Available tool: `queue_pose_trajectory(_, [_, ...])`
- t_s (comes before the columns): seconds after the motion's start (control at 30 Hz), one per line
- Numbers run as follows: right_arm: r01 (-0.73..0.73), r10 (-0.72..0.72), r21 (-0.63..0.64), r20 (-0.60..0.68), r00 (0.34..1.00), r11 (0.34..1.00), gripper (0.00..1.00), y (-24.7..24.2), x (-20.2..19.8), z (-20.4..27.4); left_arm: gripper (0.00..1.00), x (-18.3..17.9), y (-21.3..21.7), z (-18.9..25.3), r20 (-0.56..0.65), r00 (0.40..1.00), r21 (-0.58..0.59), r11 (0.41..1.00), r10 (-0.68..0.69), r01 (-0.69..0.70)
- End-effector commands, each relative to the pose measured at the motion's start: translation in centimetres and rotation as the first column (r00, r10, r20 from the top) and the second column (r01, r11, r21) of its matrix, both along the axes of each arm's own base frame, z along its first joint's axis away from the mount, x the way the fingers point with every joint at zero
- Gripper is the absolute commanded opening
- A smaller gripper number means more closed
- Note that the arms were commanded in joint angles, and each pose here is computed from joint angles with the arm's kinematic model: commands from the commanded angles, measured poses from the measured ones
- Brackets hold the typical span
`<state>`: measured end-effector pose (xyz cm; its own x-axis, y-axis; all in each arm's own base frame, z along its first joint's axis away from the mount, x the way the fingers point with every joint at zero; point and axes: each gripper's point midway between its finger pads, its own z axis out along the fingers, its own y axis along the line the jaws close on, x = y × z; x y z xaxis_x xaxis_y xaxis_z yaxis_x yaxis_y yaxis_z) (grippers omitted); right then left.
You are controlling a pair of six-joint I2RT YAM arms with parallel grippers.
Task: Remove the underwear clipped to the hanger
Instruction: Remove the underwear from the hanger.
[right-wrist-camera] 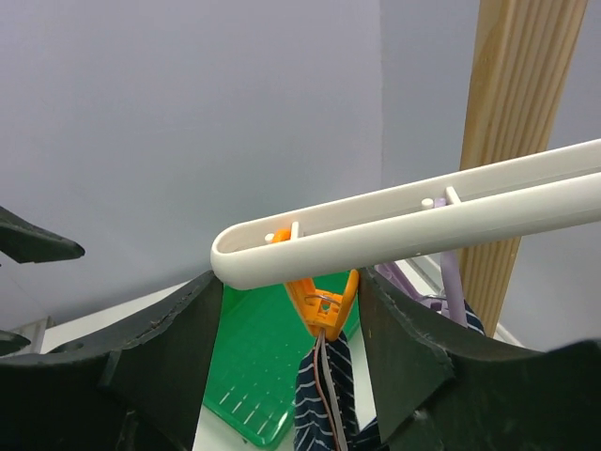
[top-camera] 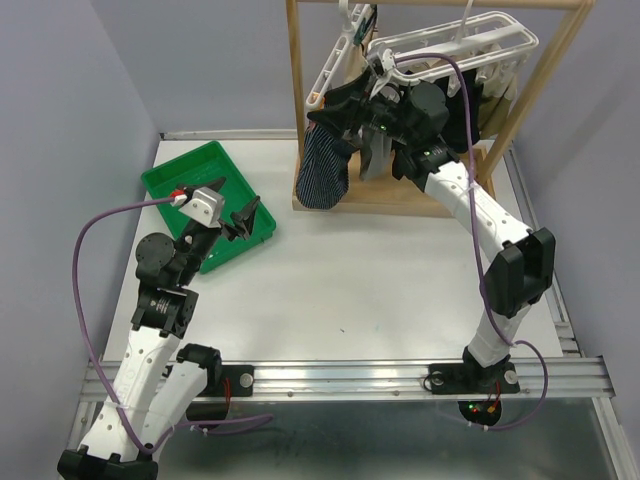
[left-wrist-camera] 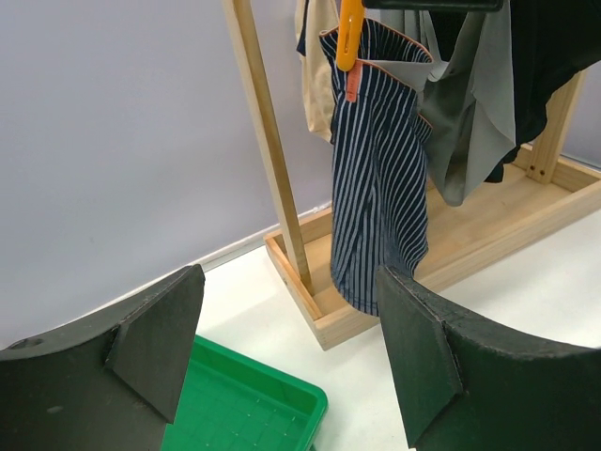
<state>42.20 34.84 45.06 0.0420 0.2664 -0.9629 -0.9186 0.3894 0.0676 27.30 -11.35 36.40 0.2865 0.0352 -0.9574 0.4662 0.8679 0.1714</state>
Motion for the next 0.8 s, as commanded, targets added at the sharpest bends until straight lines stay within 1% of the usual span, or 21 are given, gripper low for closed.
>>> queue_pose_trajectory(0.0, [0.013, -0.021, 0.094, 0.081, 0.996, 0.996, 0.64, -0.5, -0.3, 4.5, 0.85, -0.4, 0.2, 1.1, 0.051, 0.999, -0.003, 1.0, 0.001, -0.001])
queue_pose_trajectory(0.23, [0.019, -0.026, 0.094, 0.073, 0.997, 0.995, 0.56, -0.4, 0.0, 4.2, 0.85, -0.4, 0.1, 1.0, 0.05, 0.999, -0.002, 1.0, -0.002, 0.002])
queue_pose_trajectory(0.4, [0.022, -0.026, 0.086, 0.048, 0.998, 0.996, 0.55, -0.3, 0.4, 3.2, 0.85, -0.4, 0.1, 1.1, 0.053, 0.999, -0.002, 1.0, -0.004, 0.004])
queue_pose_trajectory(0.67, [0.048, -0.053, 0.102, 0.056, 0.997, 0.994, 0.55, 0.2, 0.7, 3.9, 0.85, -0.5, 0.2, 1.2, 0.056, 0.998, -0.005, 1.0, -0.003, 0.003])
queue_pose_trajectory(0.7, [0.049, -0.055, 0.101, 0.06, 0.997, 0.994, 0.55, 0.4, 0.6, 4.0, 0.85, -0.5, 0.1, 1.2, 0.056, 0.998, -0.003, 1.0, -0.005, 0.006])
queue_pose_trajectory(0.77, [0.065, -0.071, 0.094, 0.065, 0.995, 0.993, 0.51, 0.7, 0.8, 3.9, 0.85, -0.6, 0.2, 1.3, 0.062, 0.998, -0.005, 1.0, -0.004, 0.004])
